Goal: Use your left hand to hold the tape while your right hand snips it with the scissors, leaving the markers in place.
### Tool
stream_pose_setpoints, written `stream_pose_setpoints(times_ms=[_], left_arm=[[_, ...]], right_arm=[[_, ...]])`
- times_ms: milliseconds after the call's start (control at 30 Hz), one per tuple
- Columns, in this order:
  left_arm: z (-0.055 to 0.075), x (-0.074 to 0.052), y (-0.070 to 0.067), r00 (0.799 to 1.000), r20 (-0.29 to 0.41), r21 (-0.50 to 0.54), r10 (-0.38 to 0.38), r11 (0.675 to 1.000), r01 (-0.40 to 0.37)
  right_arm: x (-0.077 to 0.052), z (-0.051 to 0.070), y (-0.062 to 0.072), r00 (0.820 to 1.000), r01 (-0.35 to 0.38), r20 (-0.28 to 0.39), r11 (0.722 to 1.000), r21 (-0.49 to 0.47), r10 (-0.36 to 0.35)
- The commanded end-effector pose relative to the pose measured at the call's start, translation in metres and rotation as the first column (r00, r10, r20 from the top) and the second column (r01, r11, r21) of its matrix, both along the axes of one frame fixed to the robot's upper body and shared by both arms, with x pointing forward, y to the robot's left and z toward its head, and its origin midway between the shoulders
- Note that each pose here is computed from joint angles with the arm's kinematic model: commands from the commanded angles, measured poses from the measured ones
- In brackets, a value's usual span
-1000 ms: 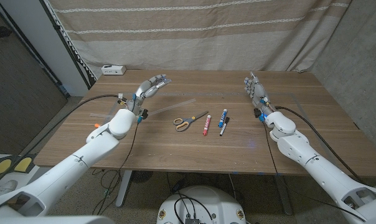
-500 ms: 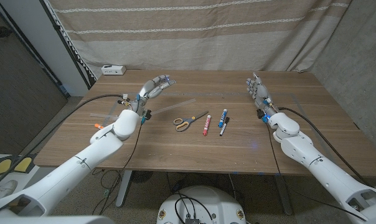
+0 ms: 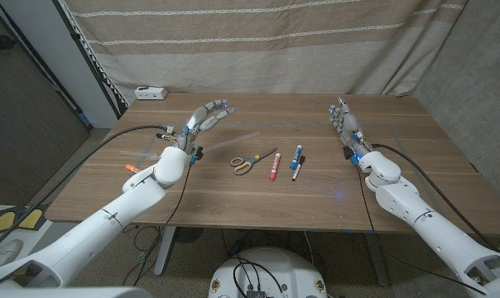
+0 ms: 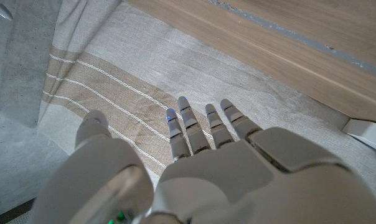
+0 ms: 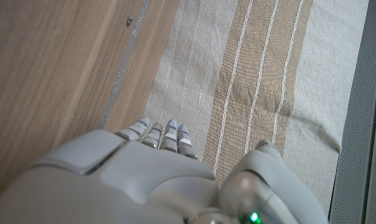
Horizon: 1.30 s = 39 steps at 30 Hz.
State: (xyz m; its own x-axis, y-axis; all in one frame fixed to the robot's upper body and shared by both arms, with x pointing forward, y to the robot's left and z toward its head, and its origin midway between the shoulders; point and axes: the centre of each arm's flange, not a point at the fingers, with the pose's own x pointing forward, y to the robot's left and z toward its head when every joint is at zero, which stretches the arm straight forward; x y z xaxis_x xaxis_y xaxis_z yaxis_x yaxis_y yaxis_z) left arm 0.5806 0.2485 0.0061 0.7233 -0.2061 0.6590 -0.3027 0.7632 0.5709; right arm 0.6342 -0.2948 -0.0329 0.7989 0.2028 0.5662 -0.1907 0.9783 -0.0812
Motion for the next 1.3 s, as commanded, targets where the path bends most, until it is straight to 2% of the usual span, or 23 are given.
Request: stream_pose_setpoints(times_ms=[33,367,433,500,633,700,933,1300], left_arm=[[0.003,-0.006,-0.001,0.999,0.029,0.069,0.033,0.997,-0.035],[0.004,-0.01,0.002,0.998,0.037,0.137,0.059,0.988,-0.064],[0.006,-0.011,0.002,0.996,0.048,0.168,0.077,0.982,-0.084],[0.008,-0.015,0.0,0.988,0.084,0.223,0.131,0.964,-0.147],[0.008,-0.016,-0.005,0.984,0.094,0.266,0.149,0.949,-0.169],[0.007,-0.015,-0.006,0.985,0.092,0.266,0.143,0.95,-0.162],[0.01,-0.02,-0.01,0.972,0.145,0.297,0.185,0.929,-0.221],[0.009,-0.026,-0.018,0.952,0.192,0.326,0.239,0.899,-0.292]], right_arm=[[-0.003,-0.003,0.005,1.0,0.008,-0.003,1.0,-0.017,-0.008],[-0.006,-0.003,0.008,1.0,0.016,-0.003,1.0,-0.013,-0.016],[-0.008,-0.004,0.008,1.0,0.011,-0.003,1.0,-0.011,-0.011],[-0.009,-0.005,0.008,1.0,0.01,-0.003,0.999,-0.033,-0.01],[-0.01,-0.004,0.007,1.0,0.013,0.001,0.999,-0.046,-0.013],[-0.011,-0.003,0.008,1.0,0.013,0.0,0.999,-0.05,-0.013],[-0.012,-0.004,0.007,1.0,0.009,-0.008,0.999,-0.051,-0.009],[-0.012,-0.006,0.001,1.0,0.005,-0.016,0.999,-0.047,-0.005]])
